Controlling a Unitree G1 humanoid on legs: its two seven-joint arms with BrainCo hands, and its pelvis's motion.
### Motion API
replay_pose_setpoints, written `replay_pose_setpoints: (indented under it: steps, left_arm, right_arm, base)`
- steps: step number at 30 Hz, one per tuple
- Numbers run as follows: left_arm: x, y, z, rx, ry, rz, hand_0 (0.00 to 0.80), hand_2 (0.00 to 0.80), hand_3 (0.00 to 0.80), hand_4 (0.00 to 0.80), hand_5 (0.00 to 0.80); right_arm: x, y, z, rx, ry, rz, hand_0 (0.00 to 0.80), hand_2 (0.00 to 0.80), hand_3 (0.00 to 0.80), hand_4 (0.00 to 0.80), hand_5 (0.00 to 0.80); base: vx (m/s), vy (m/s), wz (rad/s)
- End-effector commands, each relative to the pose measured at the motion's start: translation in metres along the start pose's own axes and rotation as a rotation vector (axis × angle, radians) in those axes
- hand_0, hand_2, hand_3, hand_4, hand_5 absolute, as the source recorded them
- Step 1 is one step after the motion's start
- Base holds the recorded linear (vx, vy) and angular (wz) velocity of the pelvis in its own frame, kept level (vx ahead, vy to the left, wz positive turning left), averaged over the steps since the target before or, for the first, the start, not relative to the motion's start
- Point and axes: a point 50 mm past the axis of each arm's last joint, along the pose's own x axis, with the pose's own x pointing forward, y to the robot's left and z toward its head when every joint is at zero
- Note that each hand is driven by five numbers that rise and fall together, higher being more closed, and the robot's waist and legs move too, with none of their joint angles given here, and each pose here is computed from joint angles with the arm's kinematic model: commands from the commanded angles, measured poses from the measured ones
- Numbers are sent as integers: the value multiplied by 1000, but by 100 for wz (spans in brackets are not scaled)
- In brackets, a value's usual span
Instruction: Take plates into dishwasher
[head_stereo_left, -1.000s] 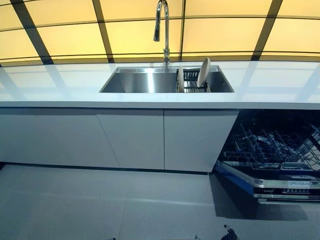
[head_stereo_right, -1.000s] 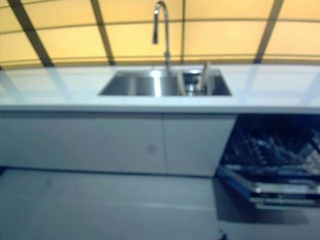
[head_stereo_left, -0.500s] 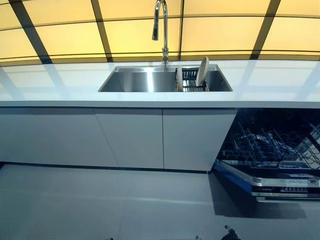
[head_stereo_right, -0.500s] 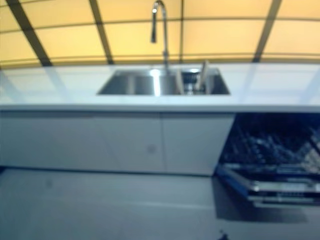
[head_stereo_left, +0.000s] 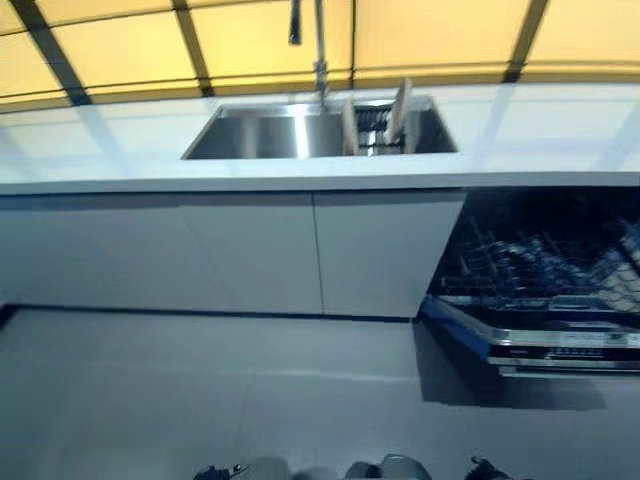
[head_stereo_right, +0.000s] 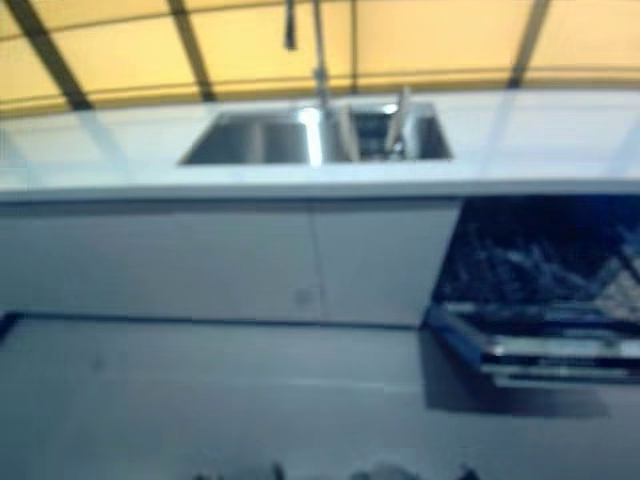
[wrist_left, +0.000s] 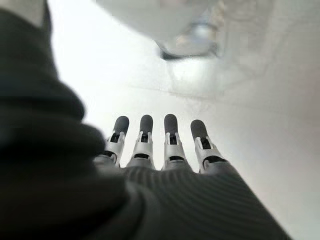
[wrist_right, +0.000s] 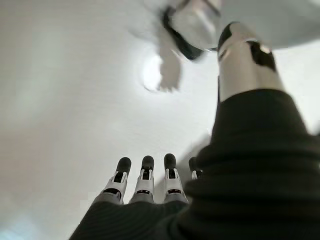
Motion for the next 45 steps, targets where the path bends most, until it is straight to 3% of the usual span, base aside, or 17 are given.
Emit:
replay_pose_setpoints:
  steps: [1,7,10,15,22,26,31,35,40,45]
  left_arm:
    - [1,16,2,-45,-19,46,0,0,0,0,0]
    - [1,24,-18,-43,52,82,0,0,0,0,0]
    - [3,34,2,42,4,98,0,0,0,0,0]
    - [4,41,31,149,-84,110,0,0,0,0,0]
    - [3,52,53,166,-129,118,0,0,0,0,0]
    - [3,65,45,203,-123,125,0,0,0,0,0]
    - [3,72,26,173,-70,118,0,0,0,0,0]
    - [3,76,32,180,-81,135,0,0,0,0,0]
    - [1,95,31,191,-87,171,0,0,0,0,0]
    - [0,107,18,211,-65,198,0,0,0,0,0]
  right_arm:
    - [-2,1,32,10,-109,-11,0,0,0,0,0]
    - [-5,13,42,-23,-157,43,0,0,0,0,0]
    - [-10,18,66,-100,-282,58,0,0,0,0,0]
    - [-14,13,81,14,-351,-15,0,0,0,0,0]
    - [-22,-5,108,-46,-544,29,0,0,0,0,0]
    - [-44,-22,150,-169,-755,98,0,0,0,0,0]
    - [-71,-36,174,-276,-866,156,0,0,0,0,0]
    - [-100,-70,187,-353,-958,339,0,0,0,0,0]
    - [-147,-104,193,-329,-1118,521,0,0,0,0,0]
    - [-175,-143,196,-115,-1290,521,0,0,0,0,0]
  base:
    - [477,222,15]
    - [398,187,-23]
    - [288,211,-59]
    - [341,204,18]
    - [372,-116,17]
    - [304,-246,37]
    - [199,-224,56]
    - [140,-144,-5]
    - [143,-60,-13]
    - [140,-12,-17]
